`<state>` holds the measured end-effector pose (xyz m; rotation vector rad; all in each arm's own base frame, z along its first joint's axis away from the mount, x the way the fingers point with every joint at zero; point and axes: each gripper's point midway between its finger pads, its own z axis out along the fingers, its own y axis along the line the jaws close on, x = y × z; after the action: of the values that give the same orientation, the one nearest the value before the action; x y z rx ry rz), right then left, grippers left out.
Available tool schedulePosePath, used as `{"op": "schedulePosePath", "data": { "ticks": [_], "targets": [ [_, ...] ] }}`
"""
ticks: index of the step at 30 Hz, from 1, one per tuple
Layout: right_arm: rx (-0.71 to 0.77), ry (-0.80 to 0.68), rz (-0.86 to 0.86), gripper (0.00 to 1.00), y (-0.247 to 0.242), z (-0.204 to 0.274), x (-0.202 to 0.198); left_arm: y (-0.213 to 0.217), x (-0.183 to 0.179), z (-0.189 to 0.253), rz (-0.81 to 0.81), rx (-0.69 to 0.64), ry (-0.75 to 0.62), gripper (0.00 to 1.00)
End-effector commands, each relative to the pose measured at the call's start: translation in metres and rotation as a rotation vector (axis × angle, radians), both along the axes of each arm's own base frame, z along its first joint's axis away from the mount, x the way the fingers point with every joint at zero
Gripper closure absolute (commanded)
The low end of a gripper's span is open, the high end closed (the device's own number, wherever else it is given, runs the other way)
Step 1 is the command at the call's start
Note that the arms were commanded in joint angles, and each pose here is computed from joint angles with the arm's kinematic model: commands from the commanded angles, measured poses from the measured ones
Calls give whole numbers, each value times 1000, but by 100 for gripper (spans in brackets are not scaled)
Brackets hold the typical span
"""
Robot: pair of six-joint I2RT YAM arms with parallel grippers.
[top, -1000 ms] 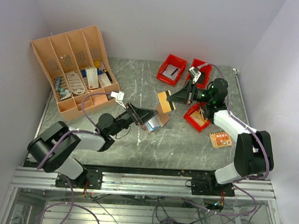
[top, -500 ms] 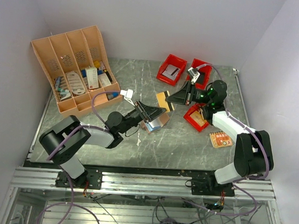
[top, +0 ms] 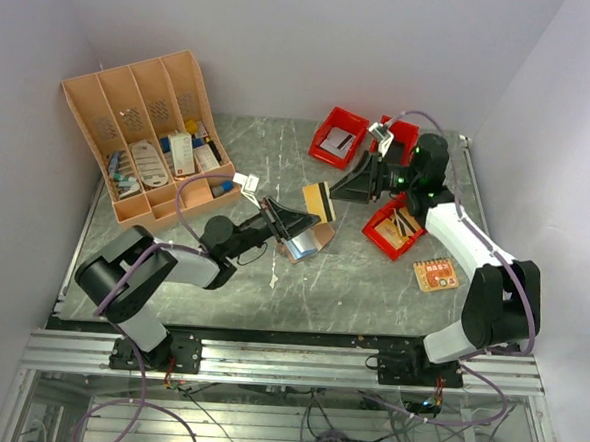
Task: Put the credit cards into the card holder
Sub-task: Pick up the credit card from the storage box.
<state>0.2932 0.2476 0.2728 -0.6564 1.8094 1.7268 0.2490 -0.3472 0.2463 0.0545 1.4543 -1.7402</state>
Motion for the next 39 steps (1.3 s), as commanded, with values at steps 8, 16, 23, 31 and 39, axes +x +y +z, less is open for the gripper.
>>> {"op": "schedulePosePath", "data": {
  "ticks": [8, 16, 23, 31, 39],
  "targets": [
    [-71, -224, 119, 37, -15, -2, -14, 15, -38, 1, -250, 211, -260, 93],
    [-48, -227, 190, 44, -2, -1, -32, 14, -31, -4, -233, 314, -269, 93],
    [-35, -238, 200, 58, 0, 5, -36, 12, -30, -7, -246, 315, -260, 93],
    [-25, -215, 213, 100, 1, 4, -37, 13, -29, -7, -236, 344, -269, 93],
    [-13, -208, 196, 100, -3, -1, -34, 31, -14, -12, -99, 369, -199, 62]
  ]
}}
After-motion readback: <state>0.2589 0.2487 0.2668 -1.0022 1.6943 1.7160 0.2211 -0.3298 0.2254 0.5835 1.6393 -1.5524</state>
